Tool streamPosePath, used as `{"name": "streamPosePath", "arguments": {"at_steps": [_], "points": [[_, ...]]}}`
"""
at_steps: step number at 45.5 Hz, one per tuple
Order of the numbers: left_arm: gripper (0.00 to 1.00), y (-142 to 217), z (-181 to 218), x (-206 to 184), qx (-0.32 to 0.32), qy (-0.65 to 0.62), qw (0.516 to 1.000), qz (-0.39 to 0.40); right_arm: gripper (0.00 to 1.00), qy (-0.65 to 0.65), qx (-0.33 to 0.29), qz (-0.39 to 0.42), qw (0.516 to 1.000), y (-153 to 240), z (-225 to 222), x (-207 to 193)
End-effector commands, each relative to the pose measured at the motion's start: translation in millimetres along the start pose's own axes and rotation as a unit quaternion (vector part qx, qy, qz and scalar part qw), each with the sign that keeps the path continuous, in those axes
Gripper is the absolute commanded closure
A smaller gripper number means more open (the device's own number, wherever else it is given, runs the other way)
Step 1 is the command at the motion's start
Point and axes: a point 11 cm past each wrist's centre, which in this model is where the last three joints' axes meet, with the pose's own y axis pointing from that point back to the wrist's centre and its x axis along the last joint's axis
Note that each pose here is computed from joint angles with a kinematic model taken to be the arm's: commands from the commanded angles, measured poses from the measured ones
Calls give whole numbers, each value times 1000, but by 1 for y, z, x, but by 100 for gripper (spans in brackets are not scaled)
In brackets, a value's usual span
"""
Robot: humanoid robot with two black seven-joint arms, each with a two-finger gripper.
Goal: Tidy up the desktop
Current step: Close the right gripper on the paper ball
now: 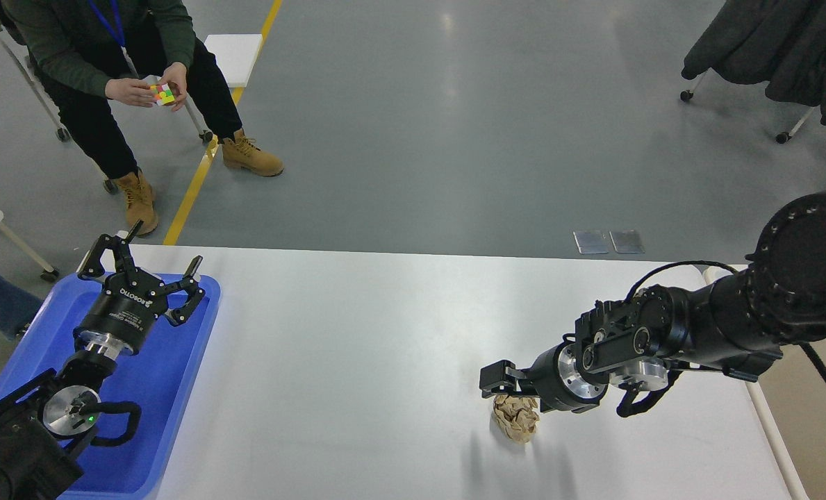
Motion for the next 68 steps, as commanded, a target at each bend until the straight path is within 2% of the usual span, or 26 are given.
{"name": "streamPosePath", "arguments": {"at_steps": [1,43,52,56,61,68], "points": [[1,0,0,0,0,0,1000,0,0,6,-4,19,1000,-13,12,-10],[1,0,-1,0,1,1,1000,0,0,25,-8,42,999,-35,22,-21],[1,0,-1,0,1,1,1000,0,2,77,-5,44,996,-40,27,-29],[1,0,0,0,0,1,1000,0,7,98,-2,57,994,-40,28,-28],[1,0,-1,0,1,1,1000,0,22,106,-6,65,992,-40,31,-28],[1,0,0,0,-1,1,1000,0,64,124,-23,72,989,-38,44,-26]]}}
